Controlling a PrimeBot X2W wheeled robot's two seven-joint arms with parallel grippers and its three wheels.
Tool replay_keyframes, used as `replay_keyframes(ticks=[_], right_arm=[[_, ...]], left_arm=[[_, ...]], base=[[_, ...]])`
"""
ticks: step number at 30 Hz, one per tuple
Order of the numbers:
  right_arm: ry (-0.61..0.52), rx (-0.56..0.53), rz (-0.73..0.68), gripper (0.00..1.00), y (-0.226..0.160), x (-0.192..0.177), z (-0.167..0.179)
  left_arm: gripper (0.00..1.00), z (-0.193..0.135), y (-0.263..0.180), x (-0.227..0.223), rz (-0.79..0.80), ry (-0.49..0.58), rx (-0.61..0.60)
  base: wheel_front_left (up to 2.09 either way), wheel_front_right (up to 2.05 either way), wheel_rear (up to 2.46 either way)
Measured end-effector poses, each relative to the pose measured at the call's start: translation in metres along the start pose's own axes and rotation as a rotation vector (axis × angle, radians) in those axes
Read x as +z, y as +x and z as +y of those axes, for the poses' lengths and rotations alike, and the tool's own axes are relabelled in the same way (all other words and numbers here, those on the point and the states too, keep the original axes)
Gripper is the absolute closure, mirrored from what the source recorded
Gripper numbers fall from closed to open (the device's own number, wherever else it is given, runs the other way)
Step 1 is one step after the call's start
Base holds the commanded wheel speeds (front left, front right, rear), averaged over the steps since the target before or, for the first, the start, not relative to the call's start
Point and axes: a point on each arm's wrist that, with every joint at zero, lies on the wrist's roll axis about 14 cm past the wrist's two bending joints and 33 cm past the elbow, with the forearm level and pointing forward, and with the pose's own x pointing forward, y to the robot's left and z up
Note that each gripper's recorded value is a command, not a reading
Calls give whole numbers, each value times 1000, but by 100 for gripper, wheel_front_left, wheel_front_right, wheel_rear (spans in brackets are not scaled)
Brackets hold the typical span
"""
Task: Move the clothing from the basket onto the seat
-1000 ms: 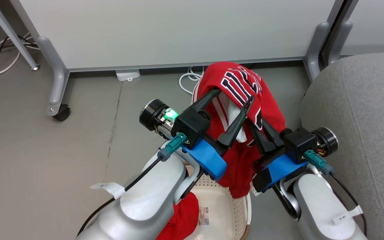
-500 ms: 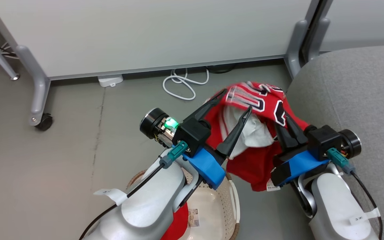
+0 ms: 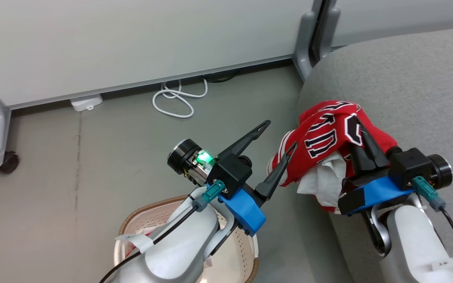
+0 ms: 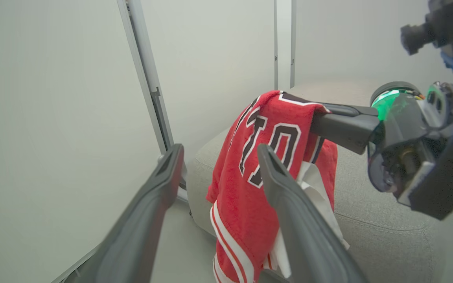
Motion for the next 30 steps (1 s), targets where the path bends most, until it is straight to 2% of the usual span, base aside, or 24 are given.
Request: replay_keyframes(ticks=[18, 30], right_arm=[[-97, -280, 30, 100, -59, 1, -95], [-133, -418, 66, 100, -97, -1, -135]], left_arm=[[0, -46, 28, -15, -5, -15, -187], [0, -65, 40, -20, -15, -30, -261]], base=[[0, 0, 0], [0, 0, 0]])
